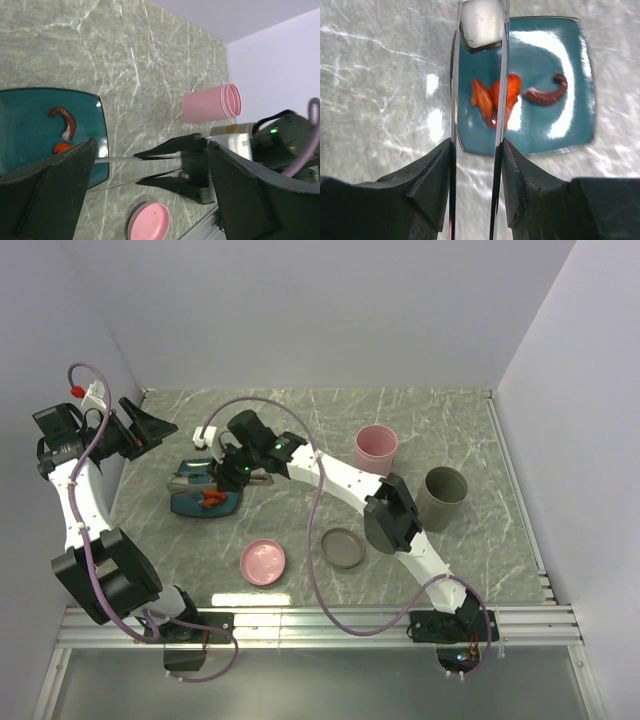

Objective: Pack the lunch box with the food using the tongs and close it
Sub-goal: Pick up the fake food from the plate, then place the fake food in the packing box.

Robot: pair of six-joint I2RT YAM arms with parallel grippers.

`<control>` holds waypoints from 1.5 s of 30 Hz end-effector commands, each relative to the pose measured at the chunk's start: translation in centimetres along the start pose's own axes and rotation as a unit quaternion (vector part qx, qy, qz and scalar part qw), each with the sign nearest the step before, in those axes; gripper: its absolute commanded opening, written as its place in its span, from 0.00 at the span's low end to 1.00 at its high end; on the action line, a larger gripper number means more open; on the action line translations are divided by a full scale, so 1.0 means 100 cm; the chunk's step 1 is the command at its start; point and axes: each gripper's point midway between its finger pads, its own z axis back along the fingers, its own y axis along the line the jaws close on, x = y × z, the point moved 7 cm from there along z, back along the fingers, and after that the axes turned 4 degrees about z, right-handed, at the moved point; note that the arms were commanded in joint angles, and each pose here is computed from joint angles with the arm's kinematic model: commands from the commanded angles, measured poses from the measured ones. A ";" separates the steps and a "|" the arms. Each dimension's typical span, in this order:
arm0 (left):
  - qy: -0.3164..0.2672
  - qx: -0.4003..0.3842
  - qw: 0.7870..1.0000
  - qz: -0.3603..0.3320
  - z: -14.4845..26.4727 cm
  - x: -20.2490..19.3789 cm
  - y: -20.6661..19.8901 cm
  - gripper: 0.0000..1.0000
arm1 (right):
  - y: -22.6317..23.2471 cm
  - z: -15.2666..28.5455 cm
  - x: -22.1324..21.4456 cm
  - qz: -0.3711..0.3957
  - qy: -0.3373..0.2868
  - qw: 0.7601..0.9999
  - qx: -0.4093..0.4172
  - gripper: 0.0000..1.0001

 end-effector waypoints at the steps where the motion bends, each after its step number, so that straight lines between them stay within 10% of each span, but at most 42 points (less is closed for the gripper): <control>1: -0.038 -0.010 0.998 -0.041 0.008 0.012 -0.016 0.99 | -0.013 0.086 0.071 0.027 -0.086 0.995 -0.040 0.39; 10: -0.075 0.082 0.992 -0.067 0.008 0.024 0.002 0.99 | -0.025 0.171 0.059 0.003 -0.060 0.996 -0.070 0.37; 30: 0.075 0.250 0.958 -0.120 -0.003 -0.012 0.077 0.95 | -0.015 0.382 -0.034 -0.104 0.011 0.968 -0.226 0.34; 45: 0.104 0.306 0.936 -0.137 -0.031 -0.017 0.079 0.97 | -0.025 0.424 -0.132 -0.182 0.098 0.936 -0.286 0.34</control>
